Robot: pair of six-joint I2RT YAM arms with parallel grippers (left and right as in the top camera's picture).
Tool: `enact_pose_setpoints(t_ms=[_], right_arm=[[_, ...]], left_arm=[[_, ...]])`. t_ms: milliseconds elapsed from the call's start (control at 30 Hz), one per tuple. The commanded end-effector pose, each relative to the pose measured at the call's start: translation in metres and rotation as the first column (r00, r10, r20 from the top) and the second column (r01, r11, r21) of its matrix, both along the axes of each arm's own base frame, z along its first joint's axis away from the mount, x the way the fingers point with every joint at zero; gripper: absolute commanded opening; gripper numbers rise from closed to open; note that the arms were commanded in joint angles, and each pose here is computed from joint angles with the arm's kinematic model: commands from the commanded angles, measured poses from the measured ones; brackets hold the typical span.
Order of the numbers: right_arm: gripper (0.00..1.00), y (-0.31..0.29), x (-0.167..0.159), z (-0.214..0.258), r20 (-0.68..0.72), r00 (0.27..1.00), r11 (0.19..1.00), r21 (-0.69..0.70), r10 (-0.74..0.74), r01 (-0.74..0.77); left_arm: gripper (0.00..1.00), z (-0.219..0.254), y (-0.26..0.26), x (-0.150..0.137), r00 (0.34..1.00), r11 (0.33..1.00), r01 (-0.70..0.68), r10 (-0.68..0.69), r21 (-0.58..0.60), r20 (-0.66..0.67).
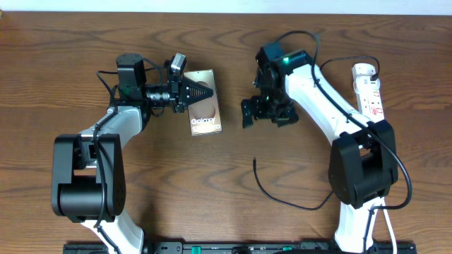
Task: Plug charger to phone and switch on socket
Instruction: 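Move the right gripper over the black cable's plug end, then lower the open right gripper around the cable plug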
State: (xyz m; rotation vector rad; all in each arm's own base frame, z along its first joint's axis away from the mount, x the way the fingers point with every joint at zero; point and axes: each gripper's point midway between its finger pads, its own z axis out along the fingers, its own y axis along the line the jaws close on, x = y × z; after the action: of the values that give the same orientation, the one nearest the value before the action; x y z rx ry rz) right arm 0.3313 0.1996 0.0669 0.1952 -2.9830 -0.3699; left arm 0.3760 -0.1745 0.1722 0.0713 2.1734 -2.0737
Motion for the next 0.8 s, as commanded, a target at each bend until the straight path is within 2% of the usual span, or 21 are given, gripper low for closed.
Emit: enact_pose_setpoints(t_ms=[0, 467, 667, 767], right_arm=[[0.99, 0.005, -0.016, -0.010, -0.052, 0.998, 0.999, 0.041, 0.033, -0.031], [0.99, -0.008, -0.038, -0.042, -0.111, 0.994, 1.000, -0.008, 0.011, -0.012], [0.99, -0.004, -0.041, -0.043, -0.111, 0.993, 1.000, -0.013, 0.026, -0.028], [0.99, -0.007, -0.042, -0.046, -0.095, 0.995, 0.996, -0.085, 0.006, -0.014]], left_arm=[[0.07, 0.006, 0.001, -0.003, 0.999, 1.000, 0.028, -0.027, -0.014, 0.047], [0.07, 0.004, 0.002, -0.002, 0.997, 1.000, 0.025, -0.024, -0.012, 0.068], [0.07, 0.002, 0.013, 0.006, 0.997, 1.000, -0.024, 0.024, -0.002, 0.067], [0.07, 0.001, 0.022, 0.012, 0.996, 0.998, -0.059, 0.058, 0.006, 0.066]])
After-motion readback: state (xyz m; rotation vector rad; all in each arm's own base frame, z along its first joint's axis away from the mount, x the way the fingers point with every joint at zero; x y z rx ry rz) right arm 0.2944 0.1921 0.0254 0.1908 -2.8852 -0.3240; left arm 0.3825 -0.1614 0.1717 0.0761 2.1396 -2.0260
